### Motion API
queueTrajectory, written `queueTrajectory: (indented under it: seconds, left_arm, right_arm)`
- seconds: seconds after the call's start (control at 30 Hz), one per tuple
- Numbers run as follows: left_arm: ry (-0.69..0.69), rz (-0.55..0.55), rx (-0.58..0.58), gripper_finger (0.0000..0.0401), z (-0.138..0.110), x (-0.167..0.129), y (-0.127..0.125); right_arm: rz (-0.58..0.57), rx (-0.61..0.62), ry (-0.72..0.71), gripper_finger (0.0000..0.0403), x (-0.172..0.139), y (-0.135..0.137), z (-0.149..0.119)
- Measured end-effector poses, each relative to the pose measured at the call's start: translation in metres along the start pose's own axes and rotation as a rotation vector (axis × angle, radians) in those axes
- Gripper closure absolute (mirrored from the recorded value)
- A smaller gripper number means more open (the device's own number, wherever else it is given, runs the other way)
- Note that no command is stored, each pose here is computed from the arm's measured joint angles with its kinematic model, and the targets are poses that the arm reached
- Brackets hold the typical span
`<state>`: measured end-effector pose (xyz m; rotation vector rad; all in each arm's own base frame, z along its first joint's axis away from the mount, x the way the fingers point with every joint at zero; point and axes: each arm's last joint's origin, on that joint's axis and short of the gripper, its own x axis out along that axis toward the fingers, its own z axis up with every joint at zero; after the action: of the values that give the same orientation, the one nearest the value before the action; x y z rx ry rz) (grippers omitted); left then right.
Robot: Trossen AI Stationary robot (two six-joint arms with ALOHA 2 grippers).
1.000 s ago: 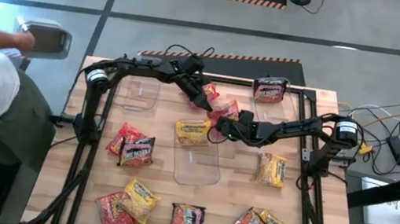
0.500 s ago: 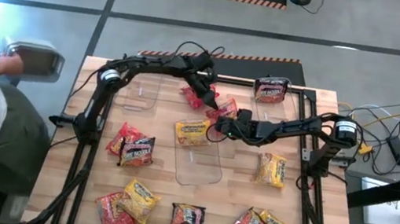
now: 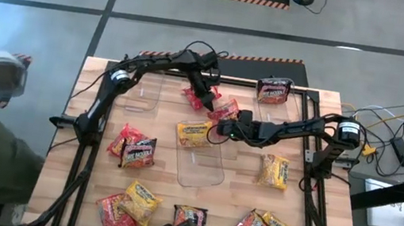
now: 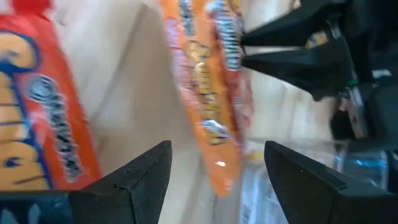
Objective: Sort Maruchan noodles
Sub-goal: Put the orange noodle pack into the top left transparent bin
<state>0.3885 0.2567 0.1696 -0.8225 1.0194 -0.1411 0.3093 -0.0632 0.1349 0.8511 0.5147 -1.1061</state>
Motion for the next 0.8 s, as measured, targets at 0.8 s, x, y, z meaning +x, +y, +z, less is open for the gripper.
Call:
queueTrajectory:
  seconds: [0.8]
  left_arm:
    - [0.030,-0.001,-0.006,0.0162,-0.004,0.000,0.003]
  right_arm:
    - [0.152,0.116,-0.012,0.0310,-0.017,0.012,0.018]
